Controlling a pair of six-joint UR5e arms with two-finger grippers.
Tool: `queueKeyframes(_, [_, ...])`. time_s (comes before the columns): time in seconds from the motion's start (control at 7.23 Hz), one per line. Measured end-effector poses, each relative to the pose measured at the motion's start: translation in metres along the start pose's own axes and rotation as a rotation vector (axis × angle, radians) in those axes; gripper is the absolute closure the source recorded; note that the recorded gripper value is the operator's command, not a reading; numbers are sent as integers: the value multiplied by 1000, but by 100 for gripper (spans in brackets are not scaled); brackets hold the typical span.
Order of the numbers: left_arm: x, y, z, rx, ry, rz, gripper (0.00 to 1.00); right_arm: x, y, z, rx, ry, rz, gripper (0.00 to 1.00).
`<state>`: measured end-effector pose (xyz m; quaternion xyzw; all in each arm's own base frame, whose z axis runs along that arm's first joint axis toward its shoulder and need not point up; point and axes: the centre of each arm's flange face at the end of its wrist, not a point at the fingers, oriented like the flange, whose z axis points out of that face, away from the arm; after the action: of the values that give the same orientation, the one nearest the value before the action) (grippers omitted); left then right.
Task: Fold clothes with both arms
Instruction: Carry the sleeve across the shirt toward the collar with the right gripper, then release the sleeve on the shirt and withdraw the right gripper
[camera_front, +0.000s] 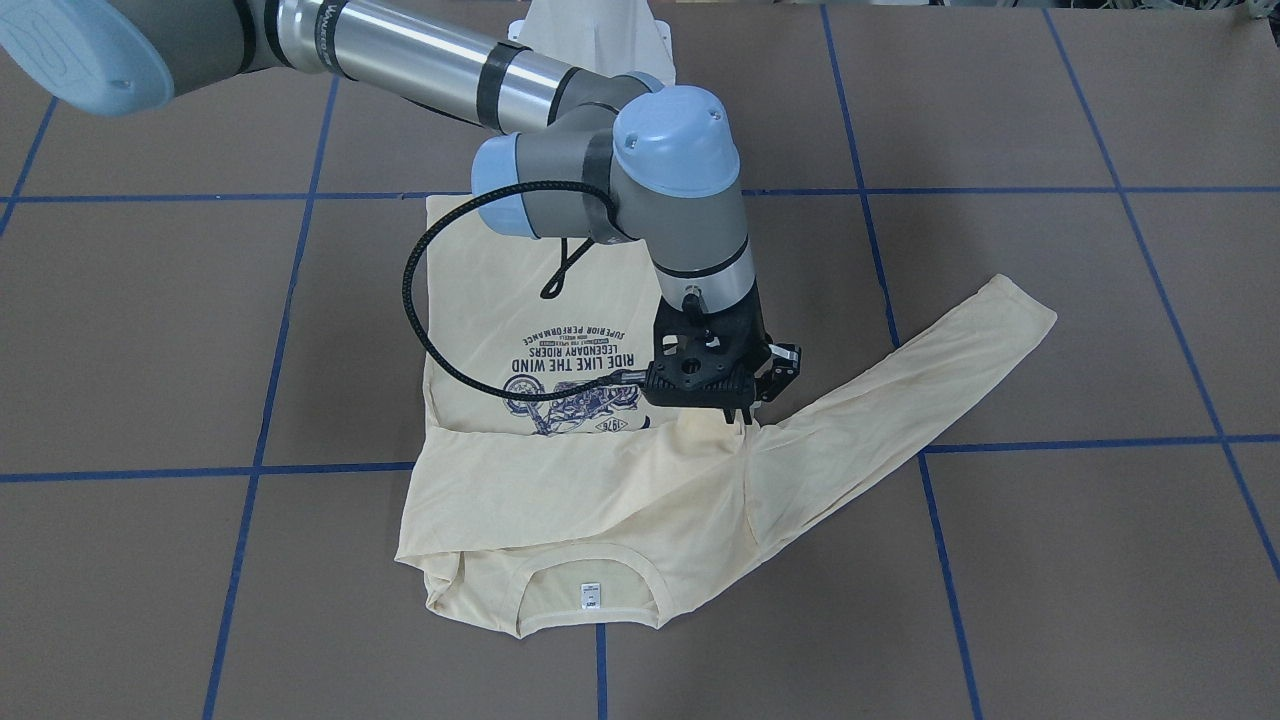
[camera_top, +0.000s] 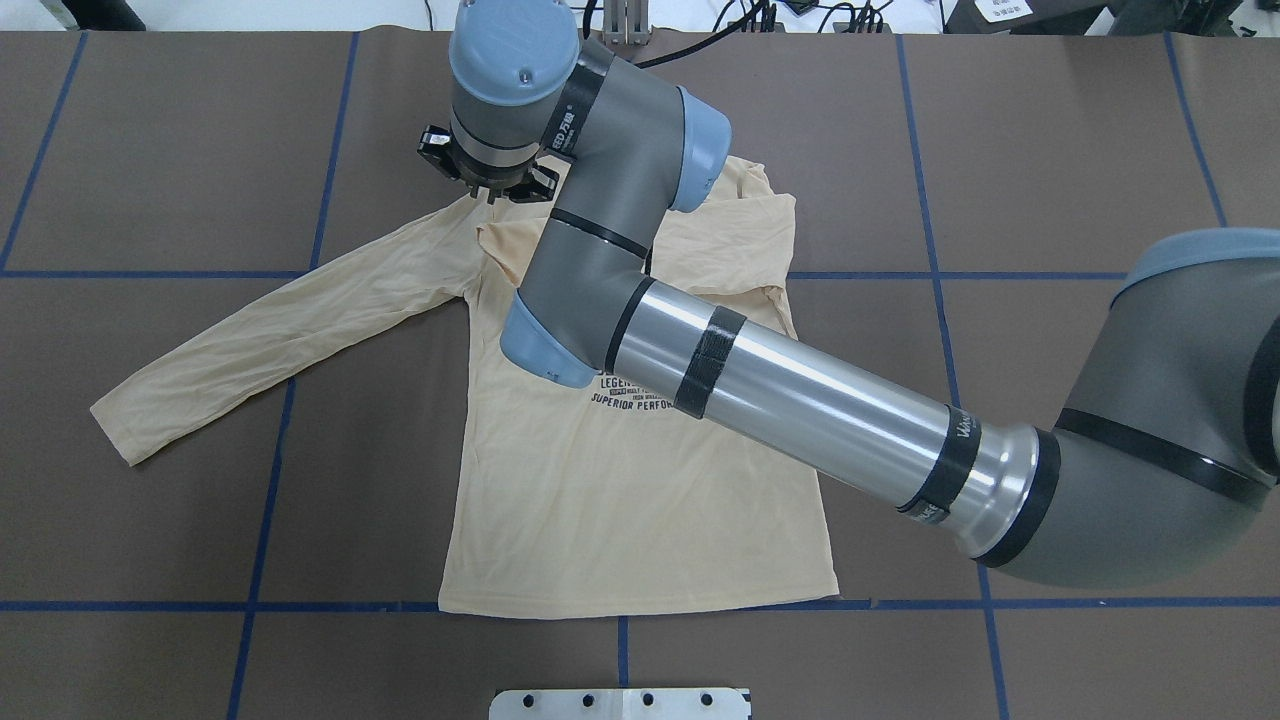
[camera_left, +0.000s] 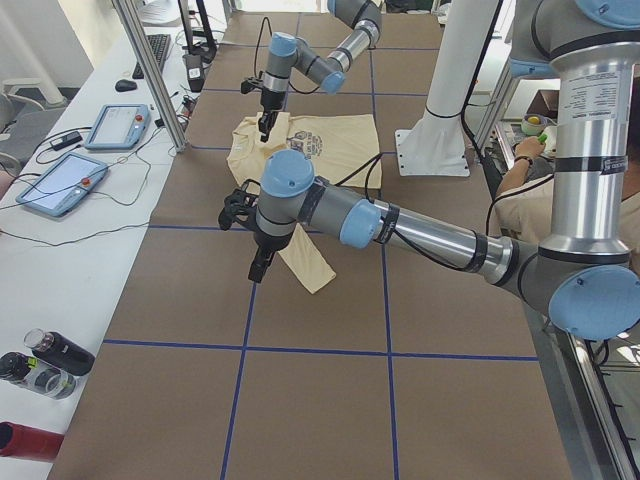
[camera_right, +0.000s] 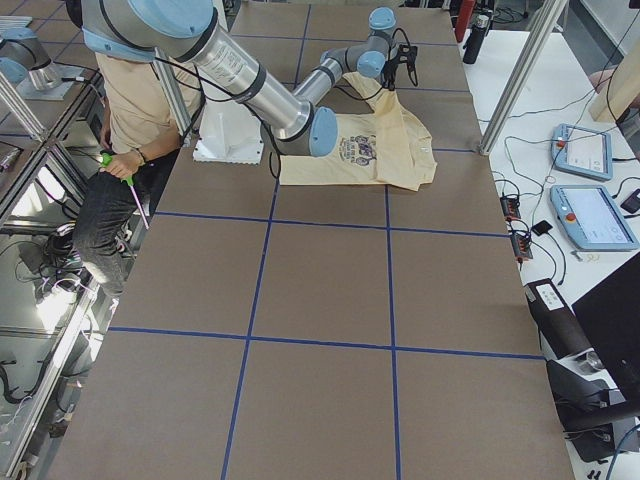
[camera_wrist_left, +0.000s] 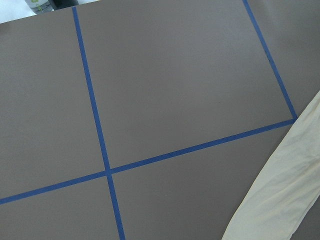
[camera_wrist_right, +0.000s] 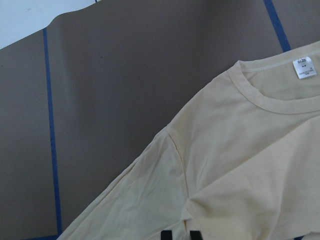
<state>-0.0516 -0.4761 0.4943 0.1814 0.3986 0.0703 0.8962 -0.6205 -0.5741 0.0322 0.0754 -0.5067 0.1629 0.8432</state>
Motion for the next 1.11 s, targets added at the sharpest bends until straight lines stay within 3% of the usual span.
queueKeyframes(0.14, [1,0,0,1,1,1,0,-4,5,10,11,0,-3,11])
queueKeyframes(0.55, [9,-4,1,21,32,27,0,-4,14,18,22,-9,12,4])
queueKeyframes(0.83, [42,-4,43,-27,115,27,0,60,6,8,-29,-15,21,5])
queueKeyframes(1.11, [63,9,108,-94,150,28,0,162,-23,-9,-68,21,52,7])
